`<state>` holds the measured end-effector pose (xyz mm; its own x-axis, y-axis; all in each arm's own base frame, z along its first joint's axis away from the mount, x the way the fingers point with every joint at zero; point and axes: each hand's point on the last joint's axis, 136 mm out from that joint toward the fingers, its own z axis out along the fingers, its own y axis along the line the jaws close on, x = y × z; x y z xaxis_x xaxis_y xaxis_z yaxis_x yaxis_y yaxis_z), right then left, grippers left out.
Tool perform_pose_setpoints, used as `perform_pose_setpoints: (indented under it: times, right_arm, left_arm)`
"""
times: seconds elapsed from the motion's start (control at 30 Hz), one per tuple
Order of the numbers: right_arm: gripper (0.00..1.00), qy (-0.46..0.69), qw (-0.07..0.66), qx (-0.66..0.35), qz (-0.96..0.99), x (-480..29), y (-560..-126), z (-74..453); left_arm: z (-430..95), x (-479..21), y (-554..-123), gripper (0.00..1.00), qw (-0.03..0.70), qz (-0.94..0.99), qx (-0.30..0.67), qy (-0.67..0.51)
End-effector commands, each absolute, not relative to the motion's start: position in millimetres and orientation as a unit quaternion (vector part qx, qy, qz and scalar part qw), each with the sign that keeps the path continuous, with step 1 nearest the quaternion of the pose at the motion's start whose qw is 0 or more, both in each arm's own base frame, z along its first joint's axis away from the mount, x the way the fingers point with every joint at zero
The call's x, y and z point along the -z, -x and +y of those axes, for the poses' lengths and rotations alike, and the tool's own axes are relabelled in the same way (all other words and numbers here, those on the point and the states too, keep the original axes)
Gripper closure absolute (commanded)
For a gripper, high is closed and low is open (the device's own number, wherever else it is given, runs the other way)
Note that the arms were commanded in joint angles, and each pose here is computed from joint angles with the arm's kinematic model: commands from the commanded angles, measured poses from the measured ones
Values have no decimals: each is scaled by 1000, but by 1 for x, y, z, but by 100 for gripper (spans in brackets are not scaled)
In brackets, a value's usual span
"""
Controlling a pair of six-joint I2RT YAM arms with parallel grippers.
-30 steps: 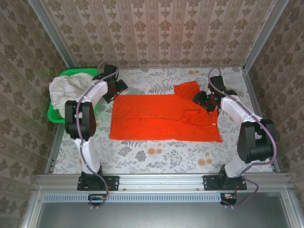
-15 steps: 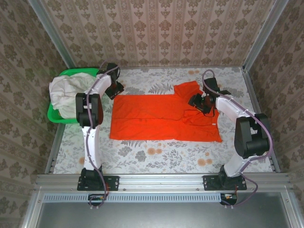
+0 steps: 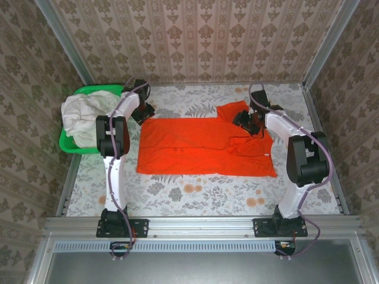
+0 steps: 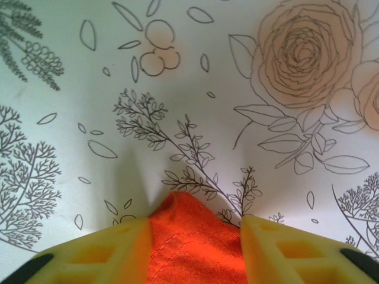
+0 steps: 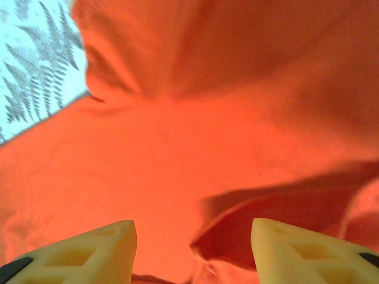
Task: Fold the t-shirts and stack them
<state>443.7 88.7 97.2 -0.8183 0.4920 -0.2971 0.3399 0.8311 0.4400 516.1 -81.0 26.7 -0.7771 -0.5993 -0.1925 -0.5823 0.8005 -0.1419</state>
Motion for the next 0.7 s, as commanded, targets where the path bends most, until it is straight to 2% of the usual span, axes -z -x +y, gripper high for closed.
perform_pose_setpoints:
  times: [0.0, 0.33, 0.67]
  right_arm:
    - [46, -220, 220, -171, 935, -105, -462, 76]
    - [46, -235, 205, -171, 935, -86, -492, 74]
    - [46, -262, 203, -172, 928, -76, -498, 63]
  left_arm:
    - [-75, -23, -500, 51, 92, 947, 17, 306]
    - [-67, -39, -509, 49, 128, 943, 13, 308]
    - [-76, -30, -515, 52, 112, 941, 32, 318]
